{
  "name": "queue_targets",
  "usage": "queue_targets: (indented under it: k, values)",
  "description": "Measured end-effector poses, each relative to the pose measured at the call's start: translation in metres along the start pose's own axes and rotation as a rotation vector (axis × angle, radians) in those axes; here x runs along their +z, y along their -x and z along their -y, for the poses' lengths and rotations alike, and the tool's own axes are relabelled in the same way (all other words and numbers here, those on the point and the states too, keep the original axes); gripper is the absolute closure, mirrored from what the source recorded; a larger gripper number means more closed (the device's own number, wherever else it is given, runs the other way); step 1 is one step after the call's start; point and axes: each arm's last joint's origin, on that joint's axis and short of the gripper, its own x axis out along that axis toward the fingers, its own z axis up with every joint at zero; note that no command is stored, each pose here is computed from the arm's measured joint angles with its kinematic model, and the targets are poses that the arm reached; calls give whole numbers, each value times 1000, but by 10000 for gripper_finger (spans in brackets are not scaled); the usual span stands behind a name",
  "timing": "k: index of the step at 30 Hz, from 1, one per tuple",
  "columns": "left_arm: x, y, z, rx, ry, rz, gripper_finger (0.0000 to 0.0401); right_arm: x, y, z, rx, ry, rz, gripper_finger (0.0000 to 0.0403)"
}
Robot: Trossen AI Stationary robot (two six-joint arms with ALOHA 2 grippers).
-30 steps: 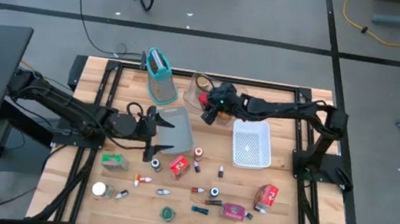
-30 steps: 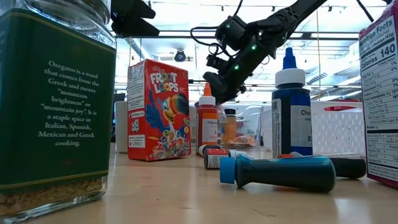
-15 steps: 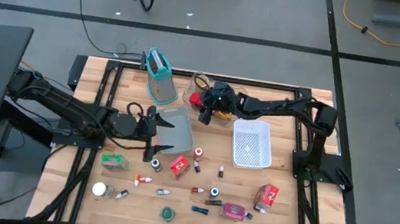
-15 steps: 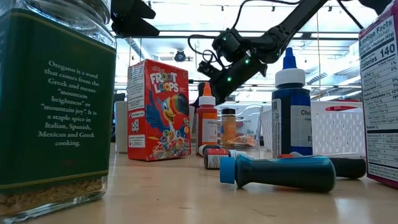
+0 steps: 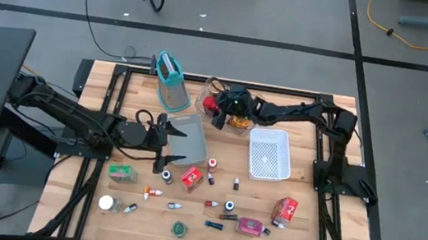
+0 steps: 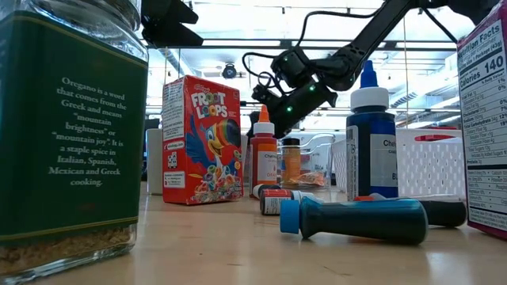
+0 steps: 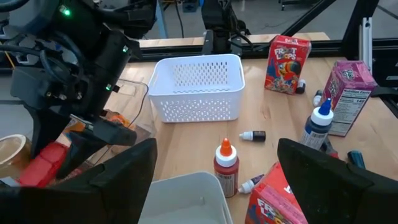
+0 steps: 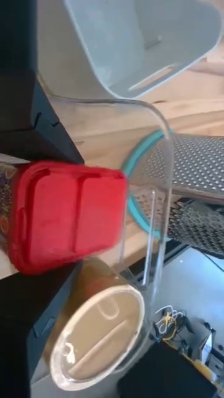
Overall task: Pick & Place Kitchen Items
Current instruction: Put the red seasoning can into the transparent bin, then put the red cereal box into the white bin
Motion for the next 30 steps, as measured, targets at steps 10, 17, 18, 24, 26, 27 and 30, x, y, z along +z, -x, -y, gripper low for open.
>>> queue_targets:
  k: [10, 17, 18, 24, 26, 27, 30]
  values:
    - [0, 0, 0, 0, 0, 0, 60, 3, 3, 3, 4, -29, 8, 110]
    - [0, 0, 0, -1, 16, 0, 59, 30, 38, -10, 45, 23, 18, 119]
    - [0, 0, 0, -2, 33, 0, 60, 35, 45, -13, 54, 19, 26, 120]
    - [0, 0, 0, -5, 52, -1, 60, 52, 84, -41, 216, 16, 4, 124]
    - [0, 0, 0, -5, 51, -2, 59, 56, 91, -55, 314, 34, 21, 124]
    - [0, 0, 0, -6, 52, -1, 59, 57, 94, -63, 366, 43, 23, 124]
    - [0, 0, 0, -4, 51, -1, 60, 58, 100, -89, 523, 78, 38, 124]
